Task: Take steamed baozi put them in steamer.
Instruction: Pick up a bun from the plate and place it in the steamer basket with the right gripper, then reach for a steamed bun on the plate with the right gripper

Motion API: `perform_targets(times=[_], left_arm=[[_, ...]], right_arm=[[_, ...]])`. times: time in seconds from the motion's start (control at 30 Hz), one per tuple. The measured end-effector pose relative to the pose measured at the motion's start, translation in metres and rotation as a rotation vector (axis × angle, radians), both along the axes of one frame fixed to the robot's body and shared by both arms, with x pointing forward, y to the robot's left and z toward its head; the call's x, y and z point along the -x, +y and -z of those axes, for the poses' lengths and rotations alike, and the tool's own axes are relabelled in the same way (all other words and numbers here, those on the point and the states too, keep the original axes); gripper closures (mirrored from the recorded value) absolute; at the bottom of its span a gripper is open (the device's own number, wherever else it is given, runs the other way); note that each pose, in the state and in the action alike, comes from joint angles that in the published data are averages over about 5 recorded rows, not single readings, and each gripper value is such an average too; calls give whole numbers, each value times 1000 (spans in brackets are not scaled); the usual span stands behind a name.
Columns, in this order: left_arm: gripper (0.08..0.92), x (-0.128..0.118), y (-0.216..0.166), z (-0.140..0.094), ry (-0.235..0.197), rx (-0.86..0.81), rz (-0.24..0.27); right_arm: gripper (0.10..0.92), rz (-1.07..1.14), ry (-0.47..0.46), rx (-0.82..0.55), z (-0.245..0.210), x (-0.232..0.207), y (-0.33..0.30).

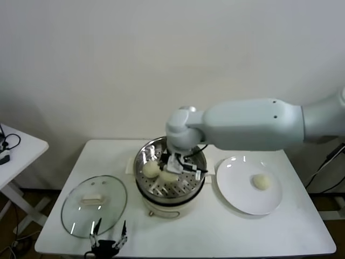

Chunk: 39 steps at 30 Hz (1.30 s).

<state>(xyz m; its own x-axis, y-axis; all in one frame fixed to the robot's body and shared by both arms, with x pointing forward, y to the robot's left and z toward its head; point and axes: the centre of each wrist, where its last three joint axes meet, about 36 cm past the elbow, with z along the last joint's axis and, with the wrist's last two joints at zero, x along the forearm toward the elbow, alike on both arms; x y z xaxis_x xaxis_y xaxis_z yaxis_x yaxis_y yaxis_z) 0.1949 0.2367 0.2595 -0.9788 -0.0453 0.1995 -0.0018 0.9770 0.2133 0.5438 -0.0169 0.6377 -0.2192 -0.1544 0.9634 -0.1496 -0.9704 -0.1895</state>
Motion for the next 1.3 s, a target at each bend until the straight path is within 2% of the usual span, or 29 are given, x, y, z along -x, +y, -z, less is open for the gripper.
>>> perform_targets(times=[0.67,0.77,0.93,1.03,1.3], left_arm=[[177,0,0,2,1,3,-4],[177,0,0,2,1,3,-3],[177,-1,-1,1,-1,4,-1],[177,-1,-2,1,-2,4,1],[177,-2,-2,-1,-9,2,7]], right_arm=[[439,-88,29,62,26,8,10],[396,-87,30,62,25,7,8],[259,-71,23,48,17,3,3],[211,-46,25,43,7,-1,-4],[200,211,59,55,-39,-32,-65]])
